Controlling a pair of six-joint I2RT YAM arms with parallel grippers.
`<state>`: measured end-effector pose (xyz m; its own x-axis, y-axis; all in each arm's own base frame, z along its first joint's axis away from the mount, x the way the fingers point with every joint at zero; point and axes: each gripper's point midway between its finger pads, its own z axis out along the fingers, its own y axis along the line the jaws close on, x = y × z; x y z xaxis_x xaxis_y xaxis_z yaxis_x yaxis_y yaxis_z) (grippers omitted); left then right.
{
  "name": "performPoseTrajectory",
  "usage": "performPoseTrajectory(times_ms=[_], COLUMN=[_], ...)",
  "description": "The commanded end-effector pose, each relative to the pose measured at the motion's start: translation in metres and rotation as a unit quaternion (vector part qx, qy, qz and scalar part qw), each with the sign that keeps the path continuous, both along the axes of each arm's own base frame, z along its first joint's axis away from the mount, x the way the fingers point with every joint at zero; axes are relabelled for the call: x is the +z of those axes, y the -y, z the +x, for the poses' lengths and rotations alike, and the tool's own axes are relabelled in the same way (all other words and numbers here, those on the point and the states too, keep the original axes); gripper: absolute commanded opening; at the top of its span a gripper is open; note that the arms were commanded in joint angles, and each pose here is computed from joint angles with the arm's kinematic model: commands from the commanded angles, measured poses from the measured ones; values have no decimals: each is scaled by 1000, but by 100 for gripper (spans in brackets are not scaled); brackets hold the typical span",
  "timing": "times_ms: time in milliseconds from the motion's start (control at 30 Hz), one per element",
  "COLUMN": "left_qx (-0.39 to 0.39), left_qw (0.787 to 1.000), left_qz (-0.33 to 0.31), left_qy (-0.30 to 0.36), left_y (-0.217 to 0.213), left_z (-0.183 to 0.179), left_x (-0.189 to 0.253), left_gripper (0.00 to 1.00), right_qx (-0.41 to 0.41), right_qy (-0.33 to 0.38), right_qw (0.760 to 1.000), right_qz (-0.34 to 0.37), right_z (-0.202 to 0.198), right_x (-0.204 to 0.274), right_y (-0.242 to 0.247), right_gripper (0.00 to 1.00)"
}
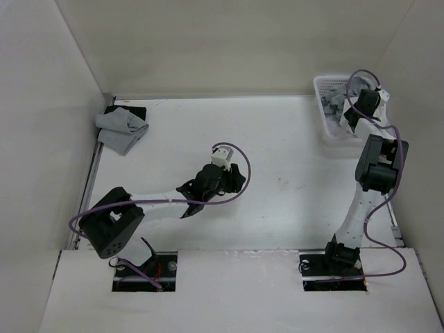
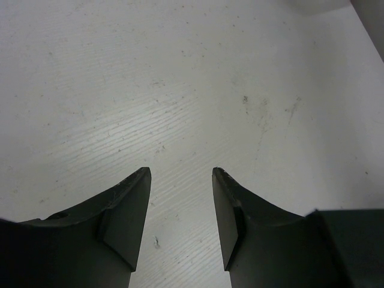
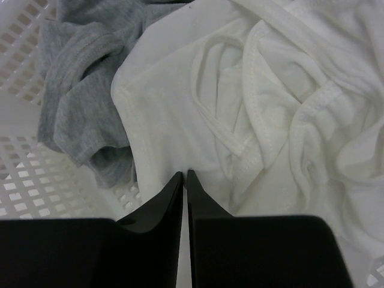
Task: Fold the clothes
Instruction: Grab the tank top from the pile
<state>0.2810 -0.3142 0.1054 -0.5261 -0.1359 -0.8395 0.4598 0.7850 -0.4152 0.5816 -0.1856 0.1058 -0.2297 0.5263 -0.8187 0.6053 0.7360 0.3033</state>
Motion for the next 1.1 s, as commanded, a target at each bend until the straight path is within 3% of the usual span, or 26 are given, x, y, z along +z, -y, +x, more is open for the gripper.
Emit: performPoseTrajectory(times_ms=[0, 200, 333, 467, 867, 1067], left_qx=[-6, -7, -1, -5, 1, -9], left_qw=[999, 998, 997, 997, 997, 997], left_qz=[-42, -51, -60, -68, -62, -68], left_qy=[28, 35, 41, 45, 36, 19], left_y=[15, 16, 11, 11, 8, 15], left_z=[10, 9, 10, 6, 14, 12], left_x=[32, 41, 51, 59, 49, 39], left_gripper=[44, 44, 44, 44, 45, 45], right_qx=[-15, -15, 2, 26, -81, -82], right_qy=[92, 155, 217, 196, 82, 30], right_qw=[995, 987, 975, 979, 993, 995], right_qz=[-23, -42, -46, -51, -20, -41], right_z=[0, -30, -53, -47, -41, -35], right_x=[67, 129, 176, 176, 69, 44], right_y=[6, -3, -35, -50, 39, 56], right_gripper=[10, 2, 0, 4, 52, 61])
